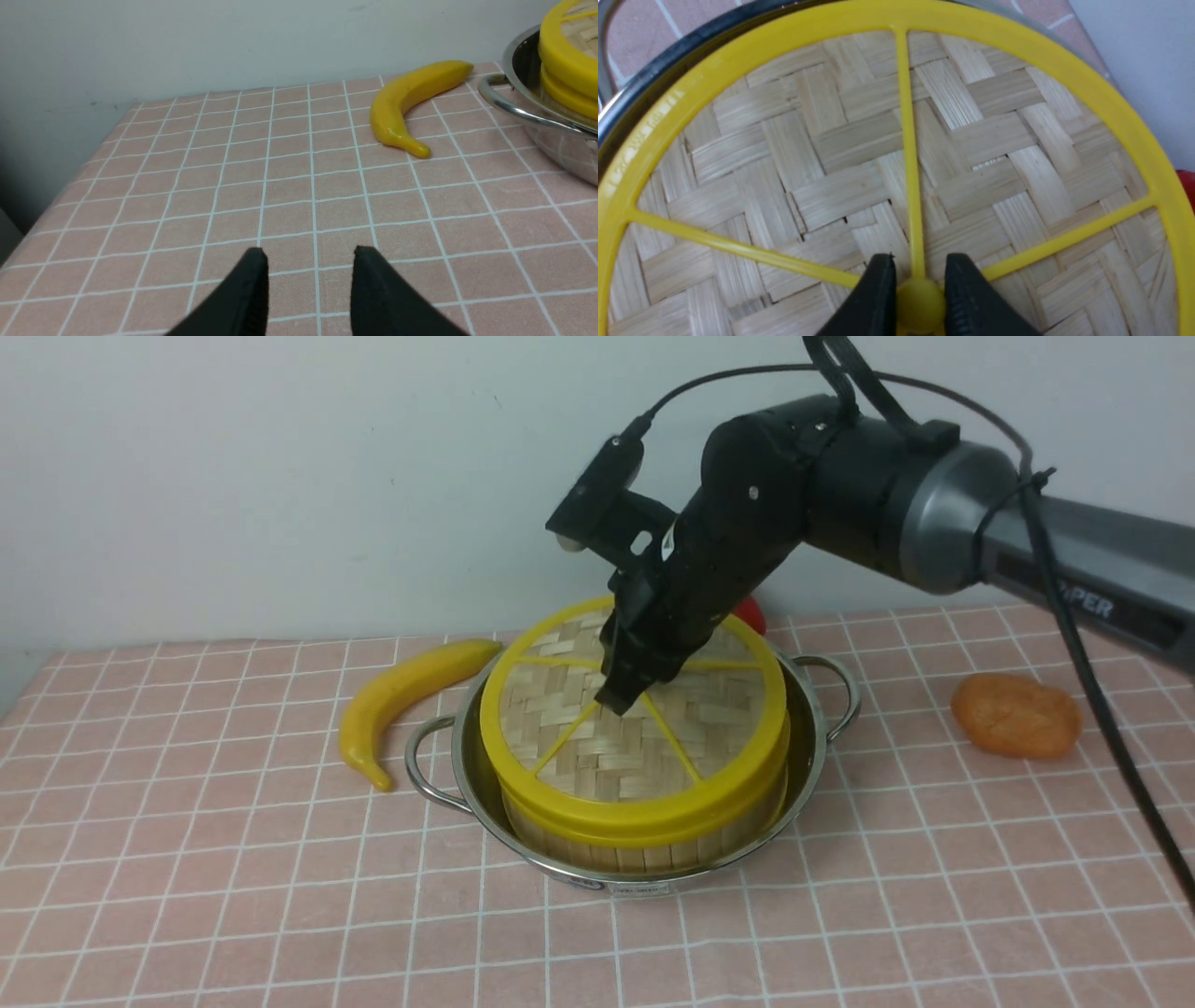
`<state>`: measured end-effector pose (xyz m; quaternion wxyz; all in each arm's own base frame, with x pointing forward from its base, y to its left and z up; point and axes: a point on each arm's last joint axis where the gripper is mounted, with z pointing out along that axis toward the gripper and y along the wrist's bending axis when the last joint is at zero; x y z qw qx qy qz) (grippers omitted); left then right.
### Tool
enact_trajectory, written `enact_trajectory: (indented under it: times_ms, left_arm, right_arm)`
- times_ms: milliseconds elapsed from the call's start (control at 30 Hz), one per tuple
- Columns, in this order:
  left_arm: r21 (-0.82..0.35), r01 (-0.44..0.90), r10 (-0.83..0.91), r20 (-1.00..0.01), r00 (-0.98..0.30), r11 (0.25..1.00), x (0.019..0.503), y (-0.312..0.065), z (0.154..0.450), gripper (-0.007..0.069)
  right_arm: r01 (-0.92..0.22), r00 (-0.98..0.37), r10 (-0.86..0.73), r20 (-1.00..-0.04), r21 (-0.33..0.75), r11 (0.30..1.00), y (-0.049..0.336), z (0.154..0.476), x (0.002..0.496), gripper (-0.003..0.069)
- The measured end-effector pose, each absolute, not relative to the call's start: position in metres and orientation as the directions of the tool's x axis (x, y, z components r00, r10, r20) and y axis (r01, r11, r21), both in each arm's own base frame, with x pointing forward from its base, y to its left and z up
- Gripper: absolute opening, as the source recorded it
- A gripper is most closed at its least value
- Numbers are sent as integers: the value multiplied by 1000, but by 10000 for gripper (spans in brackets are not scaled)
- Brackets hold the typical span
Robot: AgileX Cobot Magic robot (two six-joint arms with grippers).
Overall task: Place the steamer in the pot on the pink tablecloth, and put the lid on the steamer.
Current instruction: 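Place the bamboo steamer lid onto the steamer basket in the pot with the right gripper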
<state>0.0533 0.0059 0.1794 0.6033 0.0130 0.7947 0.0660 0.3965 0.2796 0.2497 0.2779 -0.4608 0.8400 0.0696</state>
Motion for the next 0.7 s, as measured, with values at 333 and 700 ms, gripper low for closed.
enact_trajectory:
  times_ms: [333,700]
  left_arm:
    - [121,-59,100,-957,-272,991,53,6,179,243]
    - [121,-59,100,-957,-272,991,53,6,179,243]
  right_arm:
    - [-812,-438,-740,-510,-129,569,277,240,400,146]
    - [-803,-468,-722,-510,-95,588,274,234,404,146]
